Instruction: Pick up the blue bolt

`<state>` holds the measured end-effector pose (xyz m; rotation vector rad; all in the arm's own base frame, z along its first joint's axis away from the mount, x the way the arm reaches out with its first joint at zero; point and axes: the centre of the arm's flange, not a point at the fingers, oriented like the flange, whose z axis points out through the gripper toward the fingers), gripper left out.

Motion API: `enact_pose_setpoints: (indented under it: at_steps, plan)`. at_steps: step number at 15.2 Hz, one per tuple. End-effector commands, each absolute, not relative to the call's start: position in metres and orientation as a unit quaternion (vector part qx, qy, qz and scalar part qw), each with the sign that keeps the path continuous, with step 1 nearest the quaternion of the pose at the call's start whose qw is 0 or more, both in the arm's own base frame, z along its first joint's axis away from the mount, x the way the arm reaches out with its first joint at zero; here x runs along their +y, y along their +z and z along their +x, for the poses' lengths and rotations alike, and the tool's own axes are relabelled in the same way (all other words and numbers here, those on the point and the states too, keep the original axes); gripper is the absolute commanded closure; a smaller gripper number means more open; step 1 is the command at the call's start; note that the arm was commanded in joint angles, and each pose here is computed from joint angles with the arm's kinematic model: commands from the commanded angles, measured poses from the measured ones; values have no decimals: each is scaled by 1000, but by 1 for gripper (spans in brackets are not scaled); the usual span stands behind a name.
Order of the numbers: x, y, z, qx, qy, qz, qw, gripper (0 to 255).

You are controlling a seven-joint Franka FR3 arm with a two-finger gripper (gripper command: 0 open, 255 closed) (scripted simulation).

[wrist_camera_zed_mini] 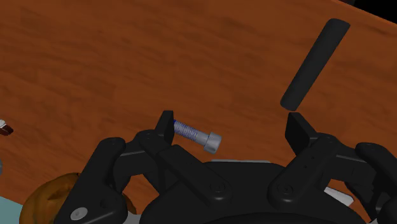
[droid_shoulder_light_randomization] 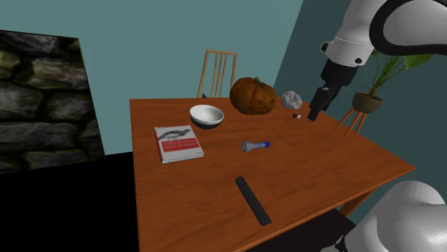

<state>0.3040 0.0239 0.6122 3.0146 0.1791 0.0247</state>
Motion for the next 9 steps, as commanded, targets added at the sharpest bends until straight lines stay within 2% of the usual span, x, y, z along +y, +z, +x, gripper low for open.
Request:
enact_pose_setpoints:
  at_steps: [1, 9]
  plan:
    - [24, 612, 304, 59, 8, 996, 61, 0]
    - [9, 537, 378, 49, 9, 998, 39, 0]
